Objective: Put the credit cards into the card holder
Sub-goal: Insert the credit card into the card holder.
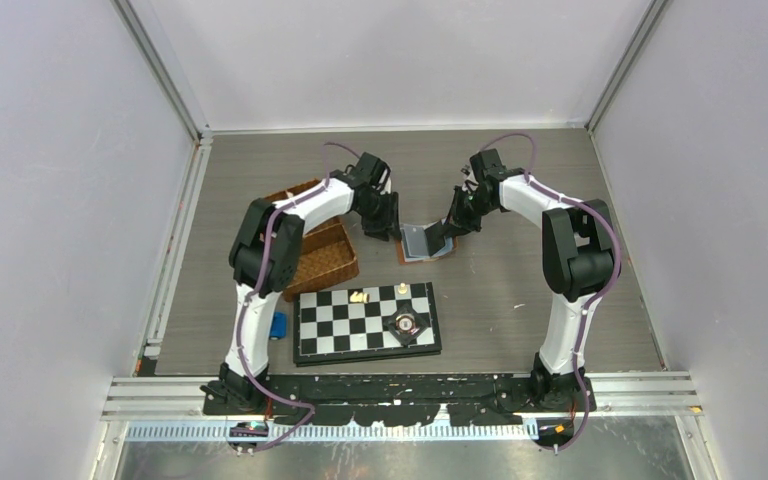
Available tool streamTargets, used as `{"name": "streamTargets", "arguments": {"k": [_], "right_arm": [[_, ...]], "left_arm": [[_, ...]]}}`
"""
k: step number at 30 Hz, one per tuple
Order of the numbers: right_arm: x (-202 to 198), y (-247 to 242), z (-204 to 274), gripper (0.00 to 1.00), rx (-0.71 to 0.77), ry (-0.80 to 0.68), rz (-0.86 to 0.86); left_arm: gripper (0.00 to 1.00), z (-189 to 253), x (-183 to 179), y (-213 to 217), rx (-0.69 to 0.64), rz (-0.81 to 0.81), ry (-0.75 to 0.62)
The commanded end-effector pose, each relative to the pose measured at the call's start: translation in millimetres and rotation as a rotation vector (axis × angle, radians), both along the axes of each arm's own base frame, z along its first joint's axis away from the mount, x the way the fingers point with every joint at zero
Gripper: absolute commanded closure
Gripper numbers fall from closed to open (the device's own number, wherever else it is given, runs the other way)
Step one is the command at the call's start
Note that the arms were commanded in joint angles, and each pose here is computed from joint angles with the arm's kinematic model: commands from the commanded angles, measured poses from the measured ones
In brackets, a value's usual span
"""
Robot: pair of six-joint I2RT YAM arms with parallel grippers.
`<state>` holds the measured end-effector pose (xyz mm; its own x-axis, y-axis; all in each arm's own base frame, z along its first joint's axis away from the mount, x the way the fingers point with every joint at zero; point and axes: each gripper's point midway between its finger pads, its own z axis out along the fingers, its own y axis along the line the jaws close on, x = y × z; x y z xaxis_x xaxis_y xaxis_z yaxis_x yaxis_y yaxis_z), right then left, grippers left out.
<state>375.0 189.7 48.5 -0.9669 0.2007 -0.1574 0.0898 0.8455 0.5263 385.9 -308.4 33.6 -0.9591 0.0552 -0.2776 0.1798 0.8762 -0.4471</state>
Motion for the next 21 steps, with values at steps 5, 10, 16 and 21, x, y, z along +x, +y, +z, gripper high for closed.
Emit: {"name": "streamTargets", "arguments": {"k": [5,10,16,21], "right_arm": [[-2,-5,-3,1.00,-0.040,-0.012,0.003],[-3,-4,-2,0.99,-0.037,-0.010,0.004],[-3,-4,-2,0.99,-0.035,-0.013,0.004],[-4,-4,-2,0.99,-0.035,-0.011,0.005]], "left_arm": [[0.53,27,11,-7,-0.093,0.096,-0.095],[0.49,21,10,-17,-0.131,0.088,-0.062],[0.48,19,12,-14,-0.117,0.104,-0.071],[0.49,35,16,-10,-0.142,0.142,-0.141]]}}
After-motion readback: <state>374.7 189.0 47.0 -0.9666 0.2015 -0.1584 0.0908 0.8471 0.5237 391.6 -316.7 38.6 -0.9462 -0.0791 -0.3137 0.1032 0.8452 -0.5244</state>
